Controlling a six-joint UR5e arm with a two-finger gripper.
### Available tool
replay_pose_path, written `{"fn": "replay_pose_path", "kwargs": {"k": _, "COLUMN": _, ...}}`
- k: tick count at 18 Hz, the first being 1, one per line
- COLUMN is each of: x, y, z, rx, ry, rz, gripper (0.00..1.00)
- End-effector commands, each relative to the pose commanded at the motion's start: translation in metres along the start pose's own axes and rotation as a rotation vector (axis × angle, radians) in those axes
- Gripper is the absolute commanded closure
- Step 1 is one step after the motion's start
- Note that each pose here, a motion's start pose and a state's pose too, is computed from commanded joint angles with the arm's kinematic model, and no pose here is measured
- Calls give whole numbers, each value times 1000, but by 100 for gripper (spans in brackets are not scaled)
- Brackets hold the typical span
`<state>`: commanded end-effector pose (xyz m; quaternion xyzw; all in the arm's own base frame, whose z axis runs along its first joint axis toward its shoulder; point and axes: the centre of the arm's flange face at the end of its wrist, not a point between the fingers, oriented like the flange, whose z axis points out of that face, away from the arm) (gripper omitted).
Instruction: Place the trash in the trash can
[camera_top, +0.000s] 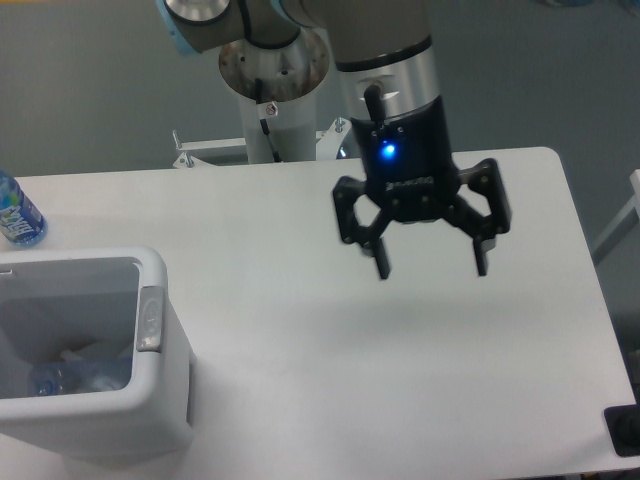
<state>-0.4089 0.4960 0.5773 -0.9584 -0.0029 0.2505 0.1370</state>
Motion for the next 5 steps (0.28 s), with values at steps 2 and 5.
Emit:
{"fn": "replay_pose_path", "kwargs": {"k": 2, "x": -3, "y": 3, "z": 1, "rx": -2, "ry": -1, "rz": -8, "gripper": 0}}
{"fn": "replay_pose_path", "kwargs": {"k": 5, "x": -5, "y": 4, "z": 2, "rx": 6, "ry": 4, "rz": -26, "gripper": 0}}
